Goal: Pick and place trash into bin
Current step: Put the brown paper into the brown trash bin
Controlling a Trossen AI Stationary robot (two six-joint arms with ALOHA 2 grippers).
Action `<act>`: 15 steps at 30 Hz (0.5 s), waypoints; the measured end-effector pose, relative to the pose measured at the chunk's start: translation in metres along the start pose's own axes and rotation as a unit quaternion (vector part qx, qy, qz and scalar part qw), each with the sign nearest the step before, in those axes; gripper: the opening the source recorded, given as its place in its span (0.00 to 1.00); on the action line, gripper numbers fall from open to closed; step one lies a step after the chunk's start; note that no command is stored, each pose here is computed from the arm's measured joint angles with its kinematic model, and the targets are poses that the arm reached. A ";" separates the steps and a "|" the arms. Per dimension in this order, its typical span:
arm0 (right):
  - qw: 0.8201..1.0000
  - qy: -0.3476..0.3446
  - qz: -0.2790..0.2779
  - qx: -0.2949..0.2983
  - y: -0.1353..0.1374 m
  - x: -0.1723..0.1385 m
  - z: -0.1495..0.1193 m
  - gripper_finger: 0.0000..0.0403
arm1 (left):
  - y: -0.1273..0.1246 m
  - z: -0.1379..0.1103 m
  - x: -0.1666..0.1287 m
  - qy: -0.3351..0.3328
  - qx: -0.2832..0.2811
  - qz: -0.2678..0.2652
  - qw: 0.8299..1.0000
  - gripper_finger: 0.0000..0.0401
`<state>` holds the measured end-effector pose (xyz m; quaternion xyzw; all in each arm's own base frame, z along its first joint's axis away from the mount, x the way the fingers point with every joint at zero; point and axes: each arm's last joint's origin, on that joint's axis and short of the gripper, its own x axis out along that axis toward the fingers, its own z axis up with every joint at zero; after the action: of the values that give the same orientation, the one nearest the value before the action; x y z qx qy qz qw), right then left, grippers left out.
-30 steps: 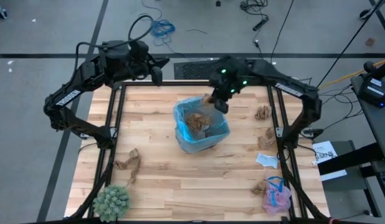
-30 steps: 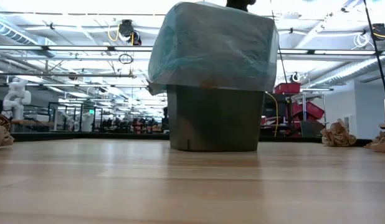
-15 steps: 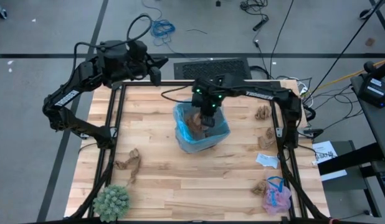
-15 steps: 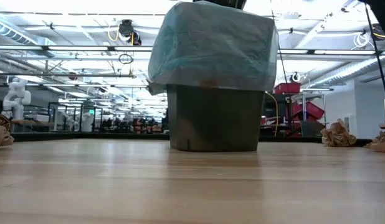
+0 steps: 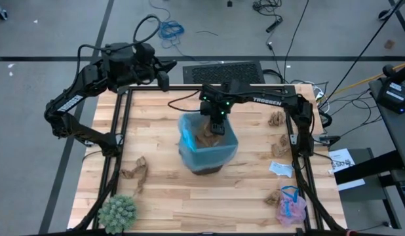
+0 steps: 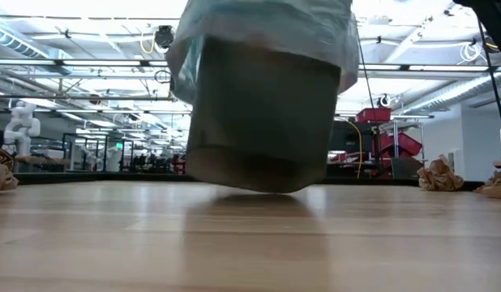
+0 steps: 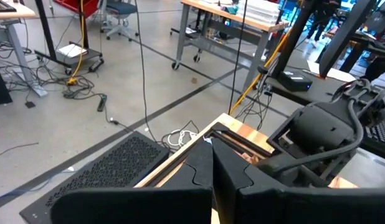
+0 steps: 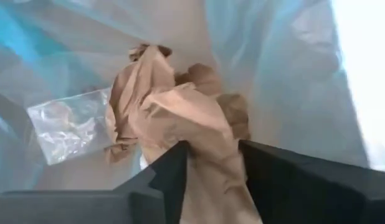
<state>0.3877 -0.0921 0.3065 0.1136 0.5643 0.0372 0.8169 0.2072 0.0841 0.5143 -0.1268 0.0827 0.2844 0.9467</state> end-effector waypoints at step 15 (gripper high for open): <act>0.997 -0.076 -0.005 -0.033 0.026 -0.048 0.014 0.53 | 0.000 0.000 0.000 0.001 0.010 -0.003 1.000 0.00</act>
<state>0.3851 -0.0781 0.3608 0.0865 0.4993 0.0426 0.8610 0.2073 0.0840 0.5143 -0.1181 0.0858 0.2803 0.9488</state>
